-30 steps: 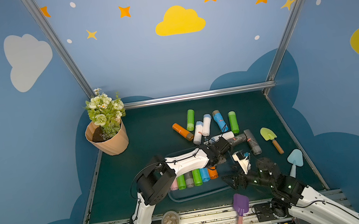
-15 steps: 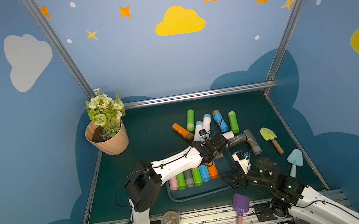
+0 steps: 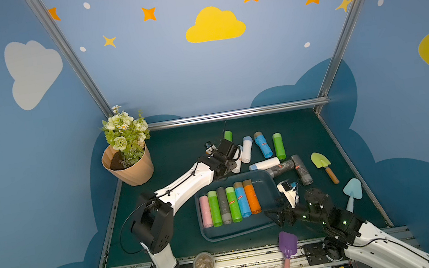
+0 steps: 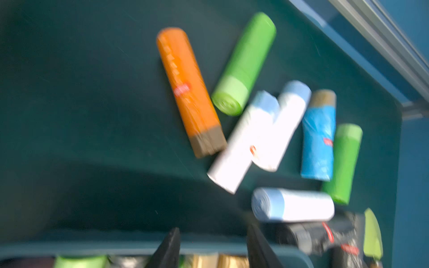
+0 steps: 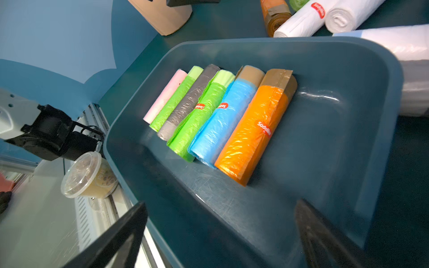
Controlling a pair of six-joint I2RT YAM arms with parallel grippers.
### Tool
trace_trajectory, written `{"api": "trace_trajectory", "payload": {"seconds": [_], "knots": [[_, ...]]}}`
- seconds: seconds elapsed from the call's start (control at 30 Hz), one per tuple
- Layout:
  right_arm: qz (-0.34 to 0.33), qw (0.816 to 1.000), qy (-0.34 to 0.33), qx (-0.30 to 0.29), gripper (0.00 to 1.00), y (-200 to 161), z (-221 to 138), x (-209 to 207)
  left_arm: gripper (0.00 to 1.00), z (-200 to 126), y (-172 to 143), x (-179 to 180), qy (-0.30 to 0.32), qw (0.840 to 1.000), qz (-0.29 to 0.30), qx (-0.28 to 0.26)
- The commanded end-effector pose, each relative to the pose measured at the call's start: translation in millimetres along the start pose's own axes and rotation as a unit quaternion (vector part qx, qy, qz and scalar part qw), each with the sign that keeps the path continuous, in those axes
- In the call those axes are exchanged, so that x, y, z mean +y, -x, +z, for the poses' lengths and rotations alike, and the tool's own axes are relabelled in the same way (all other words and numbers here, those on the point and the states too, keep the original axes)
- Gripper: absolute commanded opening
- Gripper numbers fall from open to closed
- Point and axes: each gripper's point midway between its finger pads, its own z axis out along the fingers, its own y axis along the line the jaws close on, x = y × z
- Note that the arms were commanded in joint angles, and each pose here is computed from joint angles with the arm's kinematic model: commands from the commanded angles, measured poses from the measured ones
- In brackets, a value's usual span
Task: Put the roll of trash bags into the storage box
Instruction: Place the roll of trash bags in the storage box, then pick up the roll of trash bags from the center of the board.
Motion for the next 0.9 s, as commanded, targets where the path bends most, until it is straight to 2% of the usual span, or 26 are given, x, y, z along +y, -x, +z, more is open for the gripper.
{"api": "trace_trajectory", "payload": {"seconds": [0.0, 0.23, 0.5, 0.67, 0.87], "knots": [[0.006, 0.999, -0.039, -0.019, 0.97, 22, -8, -6, 0.50, 23, 11, 3, 0.005, 1.000, -0.008, 0.020], [-0.017, 0.995, -0.091, 0.029, 0.97, 55, -13, -4, 0.54, 63, 42, 6, 0.011, 0.997, -0.060, 0.054], [-0.018, 0.997, -0.073, 0.019, 0.97, 87, 12, 6, 0.60, 99, 58, 21, 0.030, 0.992, -0.095, 0.078], [-0.057, 0.997, -0.041, 0.016, 0.97, 94, 26, 16, 0.60, 122, 66, 21, 0.022, 0.990, -0.103, 0.093], [-0.089, 0.994, -0.050, 0.031, 0.97, 95, 41, 10, 0.60, 145, 72, 21, 0.029, 0.989, -0.103, 0.105]]}}
